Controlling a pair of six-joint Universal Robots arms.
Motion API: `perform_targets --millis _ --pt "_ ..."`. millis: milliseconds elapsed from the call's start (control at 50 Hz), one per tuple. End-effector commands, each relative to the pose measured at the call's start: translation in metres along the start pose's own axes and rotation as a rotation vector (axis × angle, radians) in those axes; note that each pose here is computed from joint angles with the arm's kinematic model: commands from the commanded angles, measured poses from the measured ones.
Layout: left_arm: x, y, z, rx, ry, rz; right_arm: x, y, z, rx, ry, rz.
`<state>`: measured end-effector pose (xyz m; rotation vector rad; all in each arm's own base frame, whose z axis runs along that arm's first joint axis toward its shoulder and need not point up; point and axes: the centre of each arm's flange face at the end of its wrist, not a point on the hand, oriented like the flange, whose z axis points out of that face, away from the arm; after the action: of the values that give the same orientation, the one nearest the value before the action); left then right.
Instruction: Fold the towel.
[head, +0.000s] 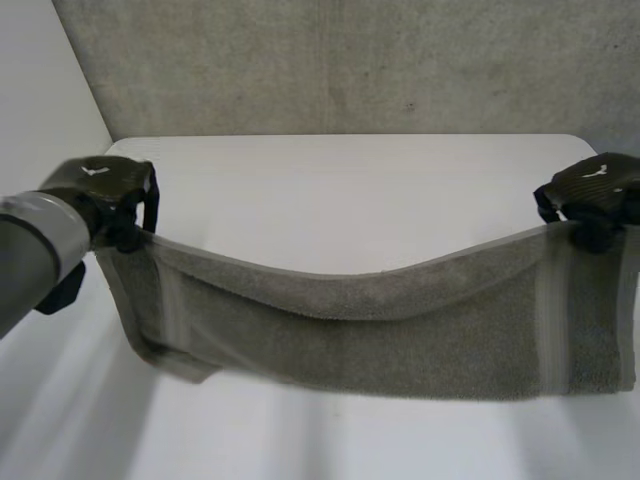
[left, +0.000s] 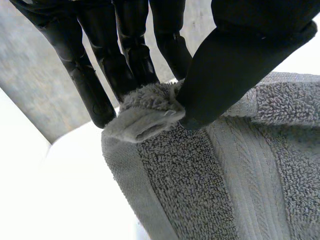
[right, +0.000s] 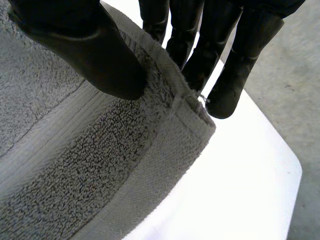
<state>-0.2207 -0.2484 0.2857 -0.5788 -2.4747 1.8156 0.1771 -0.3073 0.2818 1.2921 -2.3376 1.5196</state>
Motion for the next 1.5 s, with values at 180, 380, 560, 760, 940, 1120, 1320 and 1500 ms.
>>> perform_targets --millis 180,380,560,760,940,1120,1320,1500 --pt "-0.012 -0.112 0.066 0.492 -0.086 -0.069 0.064 -0.110 0.041 0.519 0.436 -0.021" --pt "-0.040 -0.224 0.015 1.092 -0.143 -0.228 0.113 -0.193 -0.051 1.072 0.687 0.079" --pt "-0.029 -0.132 0.058 0.717 -0.109 -0.206 0.064 -0.129 0.003 0.758 0.419 0.149" --pt "-0.009 0.005 0.078 0.289 -0.080 -0.168 -0.027 -0.019 0.062 0.405 0.071 0.124" --pt "0.003 0.076 0.064 0.059 -0.055 -0.146 -0.087 0.054 0.071 0.169 -0.078 -0.019" --pt "-0.005 0.077 0.036 0.047 -0.074 -0.128 -0.067 0.058 0.041 0.141 -0.011 -0.014" --pt "-0.014 0.048 -0.030 0.098 -0.067 0.024 -0.045 0.046 -0.032 0.097 0.060 -0.005" --pt "-0.018 0.037 -0.070 0.078 -0.063 0.041 -0.034 0.027 -0.079 0.158 0.091 -0.064"
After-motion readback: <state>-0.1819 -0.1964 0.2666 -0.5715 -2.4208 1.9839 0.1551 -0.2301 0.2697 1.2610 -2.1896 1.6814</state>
